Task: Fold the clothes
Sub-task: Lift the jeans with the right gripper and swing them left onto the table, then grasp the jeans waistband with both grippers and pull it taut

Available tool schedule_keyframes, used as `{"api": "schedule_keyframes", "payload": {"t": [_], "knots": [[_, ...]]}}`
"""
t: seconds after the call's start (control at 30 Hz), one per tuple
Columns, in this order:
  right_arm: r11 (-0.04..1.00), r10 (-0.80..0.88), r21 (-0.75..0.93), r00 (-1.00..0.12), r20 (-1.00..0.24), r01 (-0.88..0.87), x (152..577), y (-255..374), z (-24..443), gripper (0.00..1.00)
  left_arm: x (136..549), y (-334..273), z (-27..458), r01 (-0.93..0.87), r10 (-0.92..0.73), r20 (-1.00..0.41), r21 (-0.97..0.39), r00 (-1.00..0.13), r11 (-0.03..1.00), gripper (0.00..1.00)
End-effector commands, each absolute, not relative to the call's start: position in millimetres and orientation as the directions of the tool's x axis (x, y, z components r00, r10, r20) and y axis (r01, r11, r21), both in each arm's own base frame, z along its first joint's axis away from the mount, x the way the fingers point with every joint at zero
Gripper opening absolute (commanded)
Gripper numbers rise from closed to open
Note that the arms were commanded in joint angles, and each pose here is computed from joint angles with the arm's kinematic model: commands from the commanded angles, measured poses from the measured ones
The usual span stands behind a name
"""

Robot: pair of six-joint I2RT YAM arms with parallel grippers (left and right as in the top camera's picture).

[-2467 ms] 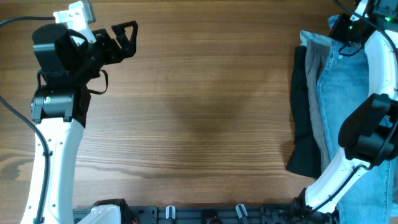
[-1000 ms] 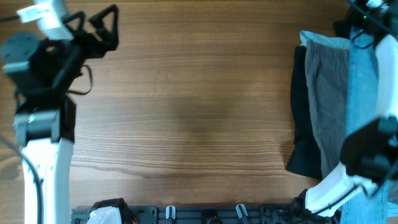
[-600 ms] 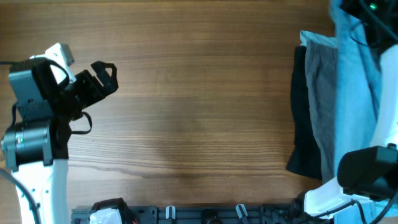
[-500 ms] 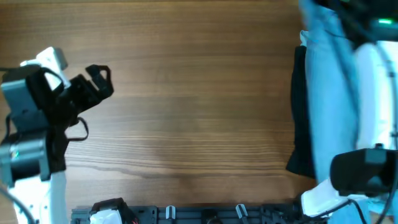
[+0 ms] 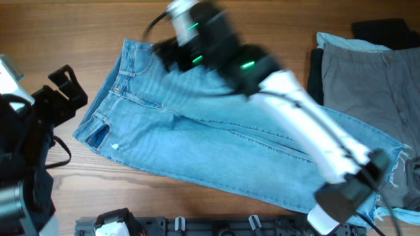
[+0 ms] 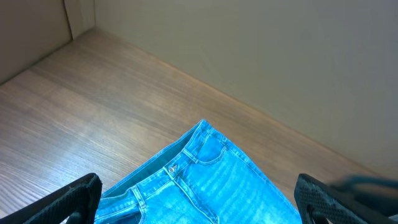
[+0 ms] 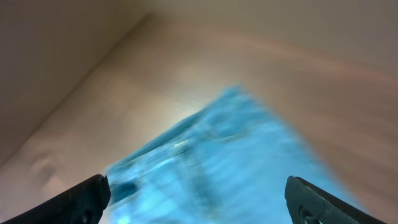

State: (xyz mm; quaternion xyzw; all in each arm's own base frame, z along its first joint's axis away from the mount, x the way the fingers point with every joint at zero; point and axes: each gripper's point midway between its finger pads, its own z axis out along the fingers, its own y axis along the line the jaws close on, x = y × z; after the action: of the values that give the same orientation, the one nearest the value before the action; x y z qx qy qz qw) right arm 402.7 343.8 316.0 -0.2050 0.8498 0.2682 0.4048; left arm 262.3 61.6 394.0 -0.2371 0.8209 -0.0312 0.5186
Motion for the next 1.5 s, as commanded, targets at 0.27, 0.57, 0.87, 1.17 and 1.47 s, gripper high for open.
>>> {"api": "schedule_keyframes", "payload": {"t": [0.27,0.57,0.87,1.17,1.47], "knots": [[0.931,0.205,0.347,-0.626,-0.753,-0.113,431.0,115.6,367.9,0.94,398.7,-5.9,196.2,-0.034,-0.136,-0.456,-0.225,-0.879,0.974,0.53],[0.967,0.155,0.253,-0.711,-0.686,-0.034,428.3,94.3,328.8,0.94,477.7,-29.9,14.3,-0.017,-0.087,-0.325,-0.21,-0.942,0.978,0.04],[0.977,0.132,0.215,-0.8,-0.585,0.004,425.0,91.6,289.0,0.93,411.0,172.2,-58.5,-0.617,-0.589,-0.196,0.138,-0.784,0.775,0.04],[0.987,0.085,0.156,-0.924,-0.373,0.028,432.6,94.0,202.8,0.56,369.9,280.5,18.4,-0.76,-0.731,-0.3,-0.029,-0.613,0.649,0.05],[0.958,0.12,0.242,-0.982,0.143,0.152,398.5,129.4,63.0,0.13,405.0,154.1,134.4,-0.433,-0.511,-0.376,-0.275,-0.773,0.858,0.11]]}}
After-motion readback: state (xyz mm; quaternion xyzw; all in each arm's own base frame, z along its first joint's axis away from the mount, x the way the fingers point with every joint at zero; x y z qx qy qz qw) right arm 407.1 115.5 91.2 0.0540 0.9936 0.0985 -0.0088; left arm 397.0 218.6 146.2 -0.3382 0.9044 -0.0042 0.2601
